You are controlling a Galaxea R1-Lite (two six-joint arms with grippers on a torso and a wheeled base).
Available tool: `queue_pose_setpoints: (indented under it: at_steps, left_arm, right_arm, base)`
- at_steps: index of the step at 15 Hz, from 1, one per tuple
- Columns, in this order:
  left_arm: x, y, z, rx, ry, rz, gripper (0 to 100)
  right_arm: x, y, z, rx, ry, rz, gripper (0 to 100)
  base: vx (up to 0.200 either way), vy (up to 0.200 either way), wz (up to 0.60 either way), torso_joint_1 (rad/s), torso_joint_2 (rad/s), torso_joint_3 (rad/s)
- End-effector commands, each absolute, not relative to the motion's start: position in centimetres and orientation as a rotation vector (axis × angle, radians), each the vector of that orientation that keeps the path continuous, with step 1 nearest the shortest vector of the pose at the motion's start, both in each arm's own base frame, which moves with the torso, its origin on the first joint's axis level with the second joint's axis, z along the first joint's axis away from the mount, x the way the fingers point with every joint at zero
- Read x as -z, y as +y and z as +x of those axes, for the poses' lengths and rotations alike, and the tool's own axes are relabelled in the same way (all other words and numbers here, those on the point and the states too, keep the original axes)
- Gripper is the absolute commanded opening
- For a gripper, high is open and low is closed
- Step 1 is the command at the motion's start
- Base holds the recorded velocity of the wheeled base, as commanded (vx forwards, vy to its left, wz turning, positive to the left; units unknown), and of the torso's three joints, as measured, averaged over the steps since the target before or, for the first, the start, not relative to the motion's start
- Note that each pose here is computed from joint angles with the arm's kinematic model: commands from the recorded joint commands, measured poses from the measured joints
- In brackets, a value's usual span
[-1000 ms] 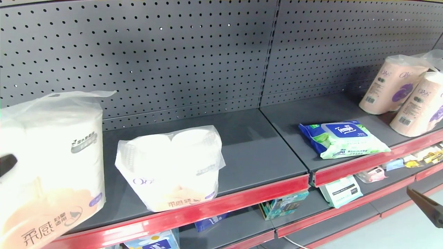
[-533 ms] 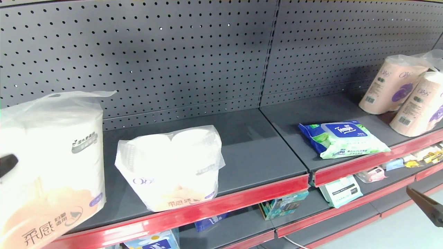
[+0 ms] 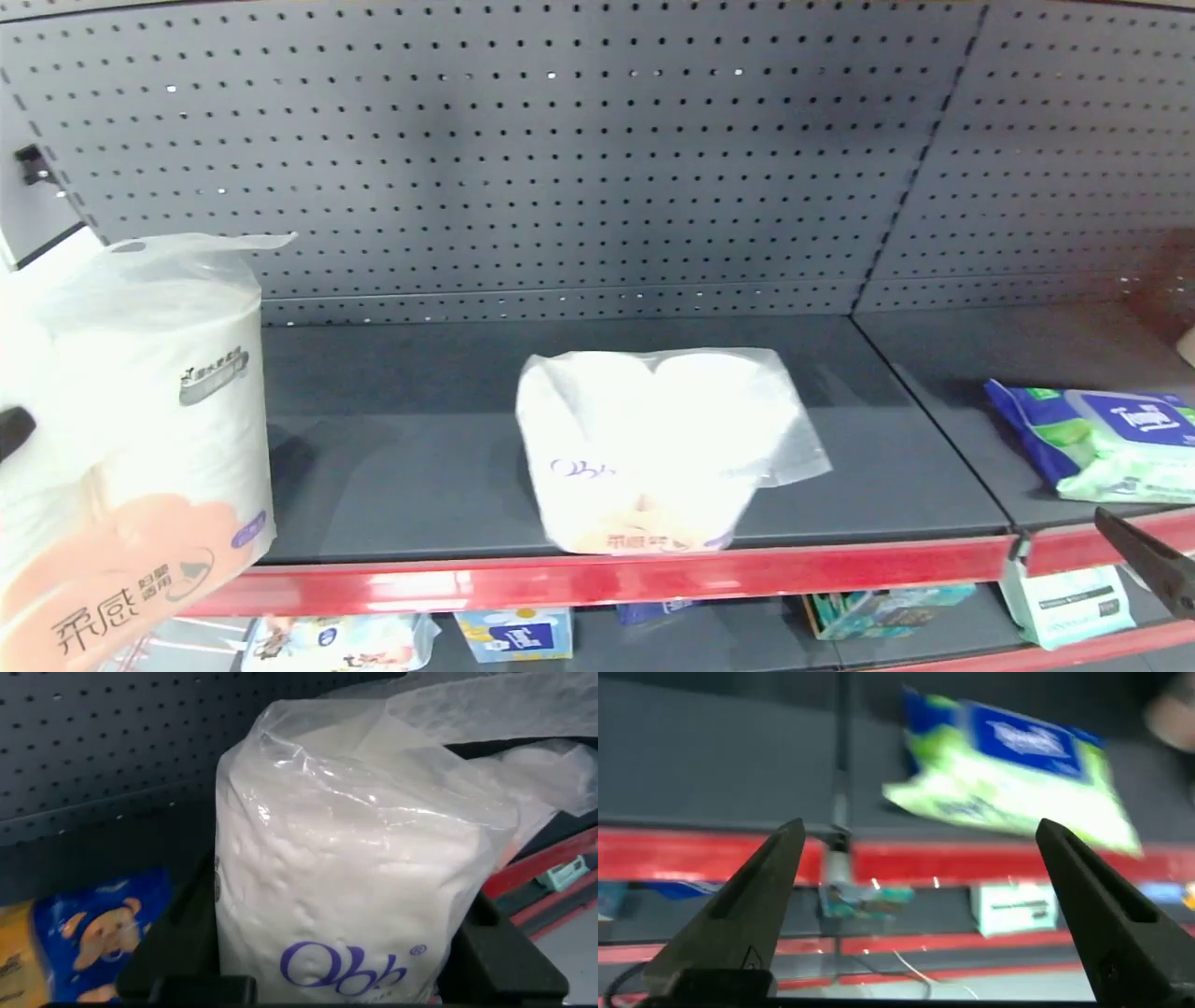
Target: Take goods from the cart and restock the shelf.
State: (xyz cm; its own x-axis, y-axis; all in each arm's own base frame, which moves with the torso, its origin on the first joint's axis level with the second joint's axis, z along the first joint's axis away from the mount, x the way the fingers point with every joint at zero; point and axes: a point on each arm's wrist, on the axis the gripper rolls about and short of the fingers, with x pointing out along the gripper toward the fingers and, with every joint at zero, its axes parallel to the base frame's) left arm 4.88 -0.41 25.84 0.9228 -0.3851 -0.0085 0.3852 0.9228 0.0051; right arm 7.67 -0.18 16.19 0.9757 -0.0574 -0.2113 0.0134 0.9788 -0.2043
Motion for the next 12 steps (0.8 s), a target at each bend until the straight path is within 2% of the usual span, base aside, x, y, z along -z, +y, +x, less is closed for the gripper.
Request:
queue_pose_setpoints:
  at_steps: [1,4,12]
  left_arm:
    - [-25.8,-0.4,4.8,0.394,0.007,0.007,0]
    - [-25.8,-0.4,4.9,0.396,0.008,0.007,0]
    - [-25.4,-0.4,4.7,0.390,0.011,0.011,0]
  right_arm:
    - [-16.1,-0.2,7.5,0.036,0.212,-0.204,100]
    - [-15.7,-0.2,7.0,0.033,0.210,-0.227,100]
    - [-14.9,-0.2,5.6,0.040,0.182,-0.228,100]
  base:
    - [0.000,0.000,0.60,-0.002,0.00,0.002]
    - [0.000,0.000,0.60,0.001,0.00,0.002]
    - [0.000,0.000,0.00,0.000,0.00,0.000]
